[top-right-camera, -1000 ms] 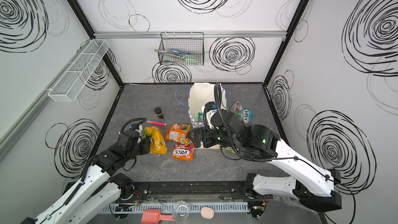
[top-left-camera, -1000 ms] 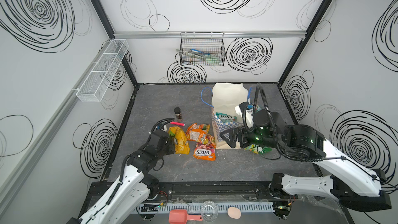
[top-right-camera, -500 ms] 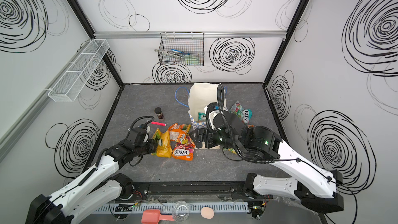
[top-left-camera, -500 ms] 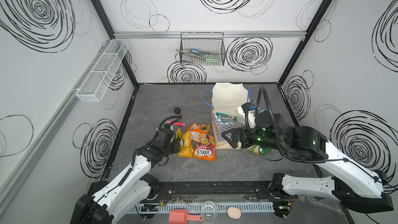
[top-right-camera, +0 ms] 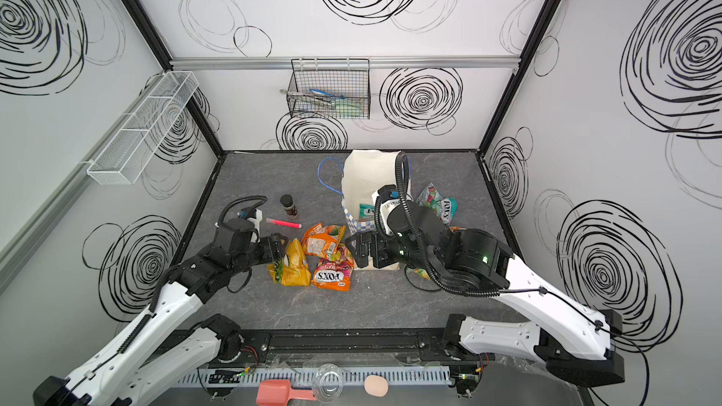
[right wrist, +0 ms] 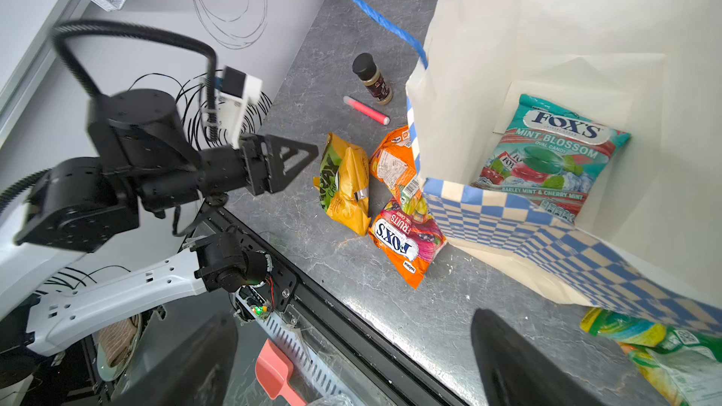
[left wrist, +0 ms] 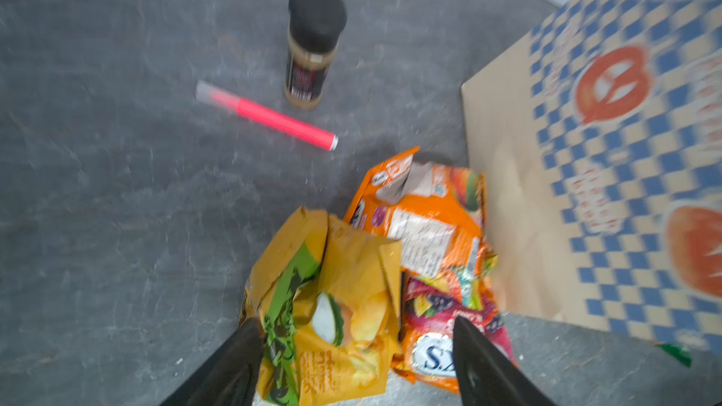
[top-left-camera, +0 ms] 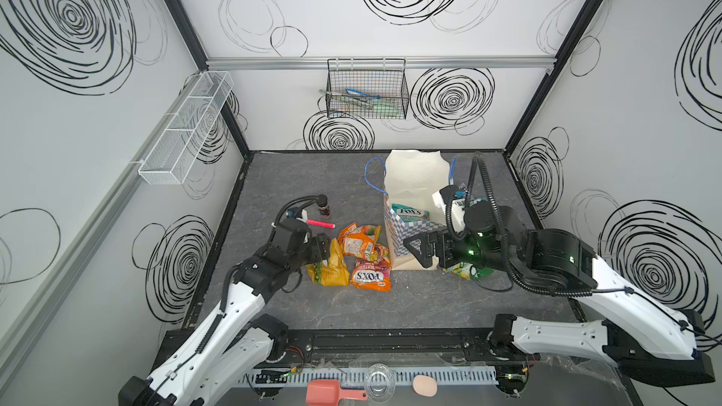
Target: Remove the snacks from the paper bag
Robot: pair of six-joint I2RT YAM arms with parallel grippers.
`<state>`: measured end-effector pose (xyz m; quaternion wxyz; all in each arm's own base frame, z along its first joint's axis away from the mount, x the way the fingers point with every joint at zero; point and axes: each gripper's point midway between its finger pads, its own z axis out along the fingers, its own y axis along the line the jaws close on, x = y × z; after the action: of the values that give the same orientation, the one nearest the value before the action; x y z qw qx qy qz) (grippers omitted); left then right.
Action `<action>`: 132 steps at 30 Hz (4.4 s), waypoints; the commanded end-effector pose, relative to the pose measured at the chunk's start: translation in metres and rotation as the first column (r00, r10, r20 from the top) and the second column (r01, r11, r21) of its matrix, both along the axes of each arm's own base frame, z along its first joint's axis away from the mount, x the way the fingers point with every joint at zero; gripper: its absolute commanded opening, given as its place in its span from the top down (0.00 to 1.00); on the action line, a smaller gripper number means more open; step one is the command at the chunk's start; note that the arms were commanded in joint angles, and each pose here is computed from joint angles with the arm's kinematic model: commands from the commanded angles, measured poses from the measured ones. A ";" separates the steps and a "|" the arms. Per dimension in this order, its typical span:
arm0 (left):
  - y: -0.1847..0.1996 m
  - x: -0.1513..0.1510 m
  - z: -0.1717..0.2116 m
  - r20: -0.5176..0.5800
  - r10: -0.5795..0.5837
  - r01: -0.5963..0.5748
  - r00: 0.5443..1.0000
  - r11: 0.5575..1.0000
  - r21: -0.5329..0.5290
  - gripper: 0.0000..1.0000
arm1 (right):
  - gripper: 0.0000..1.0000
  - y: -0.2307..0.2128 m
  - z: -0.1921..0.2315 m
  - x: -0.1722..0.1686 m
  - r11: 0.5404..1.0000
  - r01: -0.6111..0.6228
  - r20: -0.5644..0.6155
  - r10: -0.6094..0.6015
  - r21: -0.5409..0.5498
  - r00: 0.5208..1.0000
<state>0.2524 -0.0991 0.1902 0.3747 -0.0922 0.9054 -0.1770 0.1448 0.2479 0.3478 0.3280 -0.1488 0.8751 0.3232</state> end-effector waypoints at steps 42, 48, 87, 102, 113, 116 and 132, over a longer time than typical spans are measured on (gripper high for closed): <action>-0.287 0.059 0.136 0.061 -0.653 0.608 0.754 0.731 0.308 0.32 | 0.03 -0.085 0.034 -0.005 0.978 0.185 0.089 -0.193 0.092 0.977; -0.302 0.079 0.101 -0.010 -0.658 0.635 0.753 0.723 0.272 0.36 | 0.03 -0.088 0.037 -0.002 0.981 0.183 0.130 -0.190 0.065 0.973; -0.284 0.058 -0.154 -0.626 -0.565 0.763 0.538 0.643 0.075 0.31 | 0.02 -0.101 0.048 0.001 0.976 0.209 0.181 -0.216 0.053 0.959; -0.291 0.044 -0.109 -0.563 -0.579 0.695 0.590 0.719 -0.011 0.27 | 0.03 -0.099 0.050 0.003 0.976 0.213 0.181 -0.219 0.050 0.959; -0.269 0.012 -0.164 -0.613 -0.536 0.672 0.581 0.741 -0.012 0.28 | 0.03 -0.087 0.044 0.004 0.981 0.190 0.173 -0.193 0.033 0.966; -0.269 0.016 -0.171 -0.610 -0.530 0.666 0.589 0.746 -0.004 0.28 | 0.03 -0.088 0.044 0.004 0.981 0.190 0.172 -0.195 0.042 0.966; -0.276 0.062 -0.127 -0.495 -0.516 0.641 0.699 0.759 0.112 0.24 | 0.03 -0.091 0.046 0.003 0.979 0.198 0.168 -0.205 0.054 0.964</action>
<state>0.3146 -0.3822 0.0667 0.0942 0.2100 0.9602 -0.1584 0.1469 0.1598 0.3888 0.4310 -0.0907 0.8516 0.2843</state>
